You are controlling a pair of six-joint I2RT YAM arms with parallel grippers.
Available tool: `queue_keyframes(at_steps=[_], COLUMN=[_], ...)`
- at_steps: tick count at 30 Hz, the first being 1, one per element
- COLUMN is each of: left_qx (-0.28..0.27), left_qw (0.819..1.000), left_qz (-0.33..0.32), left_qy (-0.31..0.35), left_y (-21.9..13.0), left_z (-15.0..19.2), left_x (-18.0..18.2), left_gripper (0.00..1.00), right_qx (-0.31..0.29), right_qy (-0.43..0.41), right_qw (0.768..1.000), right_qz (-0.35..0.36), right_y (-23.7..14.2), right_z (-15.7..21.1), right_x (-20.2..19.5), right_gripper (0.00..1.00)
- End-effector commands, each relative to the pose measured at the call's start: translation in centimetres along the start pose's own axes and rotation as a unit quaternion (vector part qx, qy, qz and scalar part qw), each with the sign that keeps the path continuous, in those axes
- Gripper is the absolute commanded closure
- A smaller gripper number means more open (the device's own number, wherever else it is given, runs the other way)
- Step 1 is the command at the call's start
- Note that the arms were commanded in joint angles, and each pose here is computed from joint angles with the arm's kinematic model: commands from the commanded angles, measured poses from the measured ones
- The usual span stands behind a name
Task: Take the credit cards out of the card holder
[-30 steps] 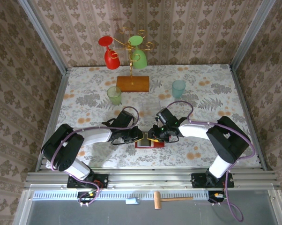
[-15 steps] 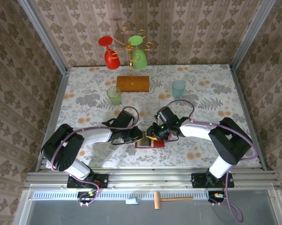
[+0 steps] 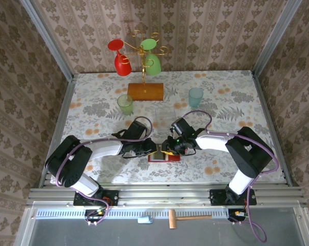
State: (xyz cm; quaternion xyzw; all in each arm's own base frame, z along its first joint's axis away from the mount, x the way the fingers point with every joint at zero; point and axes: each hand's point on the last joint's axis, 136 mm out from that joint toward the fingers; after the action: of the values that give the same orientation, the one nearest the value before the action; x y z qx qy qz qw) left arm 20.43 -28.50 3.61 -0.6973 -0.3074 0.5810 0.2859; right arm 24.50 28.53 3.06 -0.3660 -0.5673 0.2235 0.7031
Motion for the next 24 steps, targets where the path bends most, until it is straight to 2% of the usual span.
queue_keyframes(at_steps=[1, 18, 24], left_qx=[0.001, -0.009, -0.006], left_qw=[1.000, 1.000, 0.999], left_qz=[-0.002, 0.009, 0.005], left_qy=[0.008, 0.019, 0.033], left_y=[0.0, -1.0, -1.3], left_z=[-0.2, -0.9, -0.9], left_x=[-0.4, -1.8, -2.5], left_gripper=[0.83, 0.83, 0.86], right_qx=[-0.005, -0.014, -0.014], right_qy=[-0.001, -0.016, -0.022], right_qw=[1.000, 1.000, 0.999], right_qz=[0.028, -0.012, -0.019], right_y=[0.0, -1.7, -2.1], right_z=[-0.5, -0.8, -1.0], right_x=[-1.1, 0.7, 0.7], right_gripper=[0.74, 0.74, 0.65])
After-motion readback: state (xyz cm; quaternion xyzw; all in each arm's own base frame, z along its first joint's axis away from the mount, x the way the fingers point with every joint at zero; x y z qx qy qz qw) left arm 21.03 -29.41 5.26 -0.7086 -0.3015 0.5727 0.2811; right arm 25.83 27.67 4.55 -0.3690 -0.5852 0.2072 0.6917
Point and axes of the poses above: each hand's point on the last joint's axis, 136 mm out from that joint toward the fingers, its own y axis out along the fingers, its own x axis along the line the jaws close on, z = x × y, and after that the axes turned 9 degrees about y, right-handed
